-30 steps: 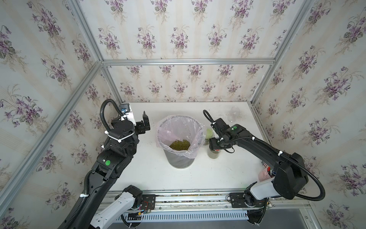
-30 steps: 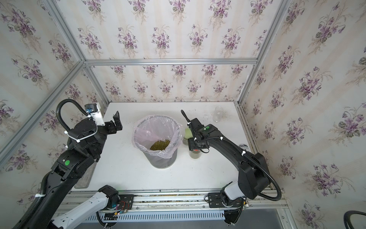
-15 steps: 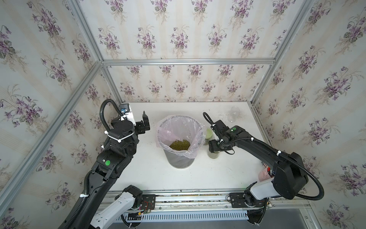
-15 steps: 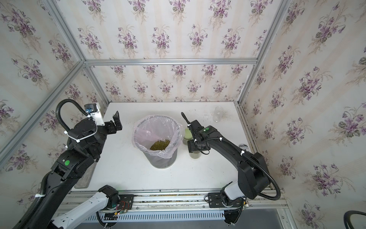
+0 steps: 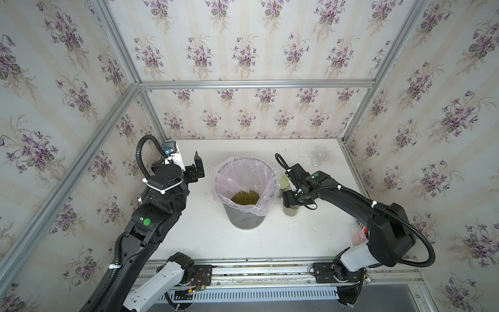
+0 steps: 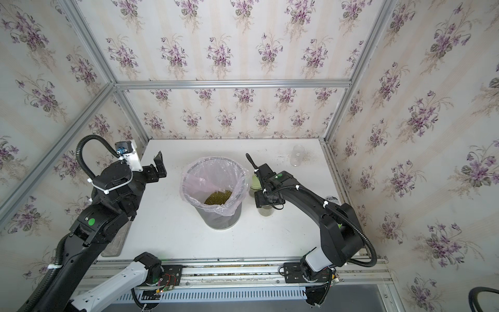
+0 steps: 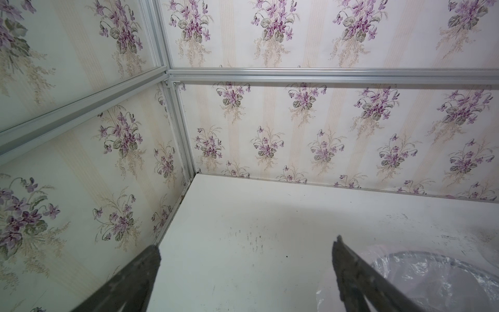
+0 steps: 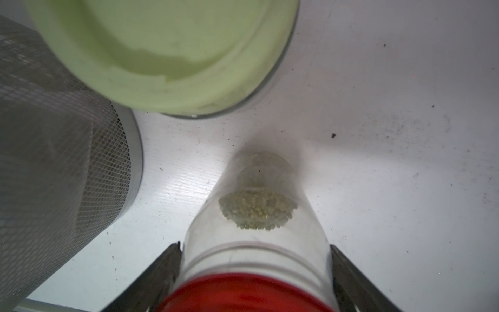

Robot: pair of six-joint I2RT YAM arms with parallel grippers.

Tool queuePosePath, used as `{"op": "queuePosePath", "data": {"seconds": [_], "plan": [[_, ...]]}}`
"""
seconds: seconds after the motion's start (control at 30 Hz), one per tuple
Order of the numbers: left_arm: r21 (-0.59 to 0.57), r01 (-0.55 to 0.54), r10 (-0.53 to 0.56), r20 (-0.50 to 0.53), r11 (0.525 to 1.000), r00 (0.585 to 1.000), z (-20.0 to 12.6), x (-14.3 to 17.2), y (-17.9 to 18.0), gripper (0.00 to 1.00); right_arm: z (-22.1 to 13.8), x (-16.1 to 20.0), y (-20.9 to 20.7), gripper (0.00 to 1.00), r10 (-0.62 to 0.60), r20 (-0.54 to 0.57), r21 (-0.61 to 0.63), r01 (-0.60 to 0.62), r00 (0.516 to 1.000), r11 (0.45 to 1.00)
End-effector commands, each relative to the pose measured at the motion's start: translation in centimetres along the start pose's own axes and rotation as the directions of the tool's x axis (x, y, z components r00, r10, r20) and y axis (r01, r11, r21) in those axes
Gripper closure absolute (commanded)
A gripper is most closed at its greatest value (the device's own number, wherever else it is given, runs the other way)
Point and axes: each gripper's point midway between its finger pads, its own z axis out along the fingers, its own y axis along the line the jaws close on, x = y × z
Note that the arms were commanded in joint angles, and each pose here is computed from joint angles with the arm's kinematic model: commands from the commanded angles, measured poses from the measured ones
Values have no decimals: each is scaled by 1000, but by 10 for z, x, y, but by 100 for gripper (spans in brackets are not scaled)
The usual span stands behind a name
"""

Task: Empty moldy mung beans from jars
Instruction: Pick up the jar from the center of the board.

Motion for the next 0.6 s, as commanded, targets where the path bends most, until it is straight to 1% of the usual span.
{"op": "queuePosePath", "data": {"seconds": [0.0, 0.2, 0.57], "plan": [[-7, 23, -23, 5, 1000, 1000, 0, -1, 1, 0, 3, -1, 1, 21, 2, 1, -3, -2, 1000, 1000], [1, 24, -24, 3, 1000, 1000, 1, 0, 0, 0, 1, -1, -1, 25, 7, 2, -4, -7, 1000, 1000], [2, 24, -24, 2, 1000, 1000, 1, 0, -1, 0, -17, -5, -2, 29, 7, 26, -1, -7, 1000, 1000]]}}
